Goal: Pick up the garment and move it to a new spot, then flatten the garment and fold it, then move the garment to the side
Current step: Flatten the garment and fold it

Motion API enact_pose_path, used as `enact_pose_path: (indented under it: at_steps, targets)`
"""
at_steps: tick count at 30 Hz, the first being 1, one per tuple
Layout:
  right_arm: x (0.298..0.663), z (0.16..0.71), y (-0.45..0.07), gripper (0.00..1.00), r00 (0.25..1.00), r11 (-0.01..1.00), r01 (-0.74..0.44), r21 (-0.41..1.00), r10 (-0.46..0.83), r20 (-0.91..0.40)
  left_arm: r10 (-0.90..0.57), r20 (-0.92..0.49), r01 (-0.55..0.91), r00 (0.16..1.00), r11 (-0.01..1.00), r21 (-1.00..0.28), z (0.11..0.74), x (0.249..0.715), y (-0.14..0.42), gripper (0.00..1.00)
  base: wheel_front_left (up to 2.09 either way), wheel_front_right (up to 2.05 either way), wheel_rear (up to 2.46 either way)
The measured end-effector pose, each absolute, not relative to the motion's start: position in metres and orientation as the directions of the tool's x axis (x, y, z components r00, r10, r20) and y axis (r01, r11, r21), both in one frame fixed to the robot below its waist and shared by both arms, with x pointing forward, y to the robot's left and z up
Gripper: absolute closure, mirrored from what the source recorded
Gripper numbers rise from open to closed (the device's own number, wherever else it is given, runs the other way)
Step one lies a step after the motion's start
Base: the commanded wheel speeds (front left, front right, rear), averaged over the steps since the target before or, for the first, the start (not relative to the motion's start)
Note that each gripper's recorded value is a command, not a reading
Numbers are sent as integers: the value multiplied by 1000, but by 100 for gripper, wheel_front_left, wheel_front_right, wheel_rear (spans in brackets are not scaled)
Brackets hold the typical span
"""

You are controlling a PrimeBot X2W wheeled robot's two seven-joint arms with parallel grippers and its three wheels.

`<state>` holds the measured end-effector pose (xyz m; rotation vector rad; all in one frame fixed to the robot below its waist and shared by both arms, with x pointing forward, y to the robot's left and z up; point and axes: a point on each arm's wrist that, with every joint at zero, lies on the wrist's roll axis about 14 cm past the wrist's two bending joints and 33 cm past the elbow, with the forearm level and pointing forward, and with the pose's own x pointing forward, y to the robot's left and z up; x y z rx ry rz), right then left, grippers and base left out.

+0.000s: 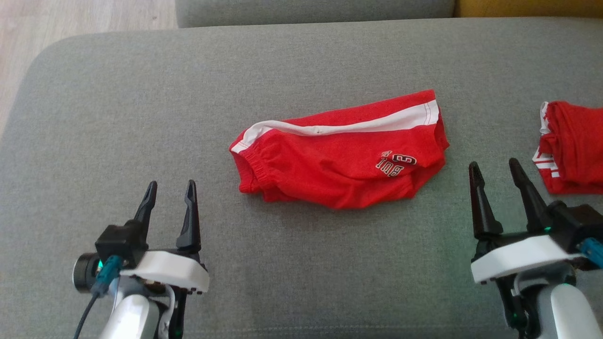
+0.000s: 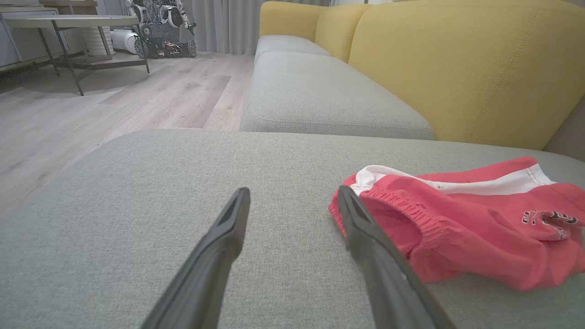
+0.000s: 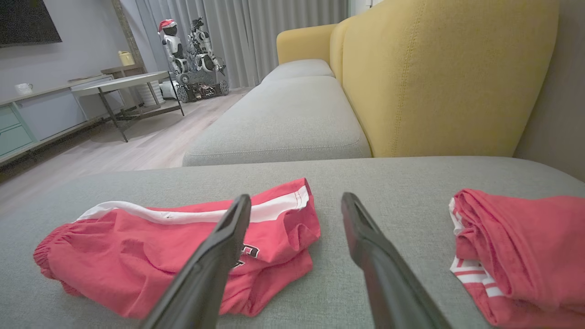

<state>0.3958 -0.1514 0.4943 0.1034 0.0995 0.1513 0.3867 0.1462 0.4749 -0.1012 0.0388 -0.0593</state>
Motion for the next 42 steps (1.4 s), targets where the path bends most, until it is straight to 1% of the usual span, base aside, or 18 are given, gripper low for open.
enact_pose_path:
  at_steps: [8, 12, 15, 19, 22, 24, 28, 32, 33, 34, 35, 38, 42]
  targets:
    - [395, 488, -150, 0, 981, 983, -145, 115, 159, -115, -65, -46, 60, 997, 993, -101, 472, 386, 145, 0, 0, 0, 0]
    - [400, 469, -149, 0, 971, 983, -140, 122, 160, -177, -73, -59, 66, 996, 992, -104, 467, 386, 143, 0, 0, 0, 0]
    - [415, 458, -144, 0, 963, 980, -150, 128, 175, -205, -70, -63, 63, 996, 992, -105, 465, 392, 145, 0, 0, 0, 0]
    - [446, 443, -132, 0, 949, 975, -174, 135, 203, -241, -68, -45, 63, 997, 992, -106, 469, 405, 147, 0, 0, 0, 0]
    - [460, 421, -127, 0, 926, 975, -180, 130, 212, -312, -66, -46, 61, 997, 992, -110, 468, 410, 147, 0, 0, 0, 0]
    - [461, 402, -128, 0, 907, 977, -169, 127, 204, -369, -62, -49, 57, 997, 993, -107, 467, 410, 148, 0, 0, 0, 0]
    - [450, 368, -136, 0, 862, 983, -129, 132, 177, -474, -57, -62, 50, 996, 992, -117, 463, 408, 148, 0, 0, 0, 0]
    - [446, 362, -132, 0, 845, 980, -128, 151, 188, -501, -56, -60, 48, 997, 992, -118, 463, 408, 148, 0, 0, 0, 0]
    - [446, 361, -129, 57, 841, 977, -128, 171, 198, -503, -62, -58, 55, 996, 991, -119, 464, 409, 147, 0, 0, 0, 0]
    - [446, 362, -128, 87, 841, 975, -125, 185, 204, -502, -67, -55, 60, 996, 992, -114, 464, 409, 146, 0, 0, 0, 0]
    - [444, 362, -126, 100, 839, 972, -126, 196, 210, -502, -69, -53, 63, 996, 992, -111, 465, 410, 145, 0, 0, 0, 0]
    - [441, 362, -119, 100, 835, 965, -132, 224, 231, -500, -72, -47, 67, 996, 992, -109, 466, 411, 144, 0, 0, 0, 0]
    - [436, 366, -122, 100, 848, 962, -113, 250, 225, -480, -78, -35, 73, 996, 991, -110, 470, 412, 143, 0, 0, 0, 0]
